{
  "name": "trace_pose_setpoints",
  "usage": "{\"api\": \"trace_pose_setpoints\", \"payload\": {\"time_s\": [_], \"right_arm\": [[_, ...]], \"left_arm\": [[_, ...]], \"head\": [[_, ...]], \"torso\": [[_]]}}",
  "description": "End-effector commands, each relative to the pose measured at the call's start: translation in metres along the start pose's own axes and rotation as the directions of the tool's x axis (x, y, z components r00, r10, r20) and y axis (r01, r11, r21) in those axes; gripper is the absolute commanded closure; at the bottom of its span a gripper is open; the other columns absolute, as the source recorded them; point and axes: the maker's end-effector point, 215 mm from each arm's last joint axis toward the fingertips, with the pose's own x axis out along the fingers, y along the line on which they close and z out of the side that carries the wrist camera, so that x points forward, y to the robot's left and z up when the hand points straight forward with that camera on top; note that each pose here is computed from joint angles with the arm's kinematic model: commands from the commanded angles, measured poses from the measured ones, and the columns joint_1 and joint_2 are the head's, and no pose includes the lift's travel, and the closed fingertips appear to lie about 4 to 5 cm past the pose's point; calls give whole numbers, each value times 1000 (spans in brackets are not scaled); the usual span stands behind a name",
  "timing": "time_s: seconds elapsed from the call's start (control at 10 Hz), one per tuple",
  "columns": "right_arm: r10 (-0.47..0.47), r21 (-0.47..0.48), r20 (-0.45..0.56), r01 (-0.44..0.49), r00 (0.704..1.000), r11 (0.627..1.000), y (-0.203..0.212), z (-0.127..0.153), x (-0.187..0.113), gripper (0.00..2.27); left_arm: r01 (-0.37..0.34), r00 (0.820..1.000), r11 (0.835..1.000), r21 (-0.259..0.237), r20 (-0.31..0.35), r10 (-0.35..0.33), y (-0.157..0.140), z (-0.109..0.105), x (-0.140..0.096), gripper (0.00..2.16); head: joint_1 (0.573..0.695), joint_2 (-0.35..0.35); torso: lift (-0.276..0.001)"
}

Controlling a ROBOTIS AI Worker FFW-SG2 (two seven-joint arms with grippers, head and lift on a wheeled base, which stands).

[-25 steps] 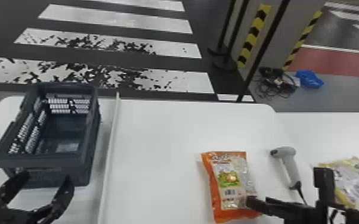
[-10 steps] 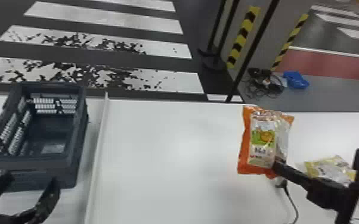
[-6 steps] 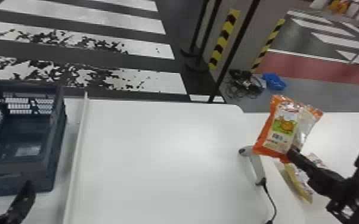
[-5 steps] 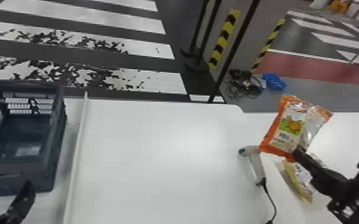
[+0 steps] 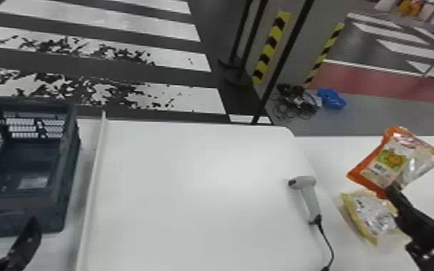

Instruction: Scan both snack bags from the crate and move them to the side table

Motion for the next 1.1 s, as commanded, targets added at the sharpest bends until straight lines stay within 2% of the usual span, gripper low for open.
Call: {"api": "trace_pose_setpoints", "payload": {"time_s": [0.0,0.2,0.3,0.4,0.5,0.6,0.8,0.9,1.0], "right_arm": [[-65,22,-10,65,998,998,-31,-7,10,2240],[-97,32,-31,98,995,995,-49,-17,16,2229],[-102,42,-32,104,994,994,-50,-20,17,2040],[-121,45,-38,123,992,991,-50,-23,19,1615],[-158,43,-22,158,987,986,-55,-22,20,748],[-173,42,-33,174,984,984,-57,-28,21,198],[-191,47,-38,193,981,980,-60,-32,19,113],[-191,53,-14,191,982,980,-60,-27,18,110],[-190,84,51,185,980,979,-59,-11,13,110]], "left_arm": [[0,1000,1000,0,1,0,0,0,0,83],[2,1000,1000,2,1,-2,0,0,2,83],[5,1000,1000,2,4,-5,-1,1,2,83],[5,1000,1000,1,4,-5,-1,1,3,83],[5,1000,1000,1,6,-5,0,2,3,83],[5,1000,1000,6,7,-5,2,3,3,83],[7,1000,1000,2,10,-8,2,6,3,83],[9,1000,1000,1,17,-9,0,10,3,83],[12,1000,1000,3,22,-12,-2,13,3,83]], "head": [[695,-350],[695,-350],[695,-350],[695,-350],[695,-350],[695,-350],[695,-350],[695,-350],[695,-350]], "torso": [[-99],[-99],[-99],[-99],[-99],[-99],[-99],[-99],[-99]]}}
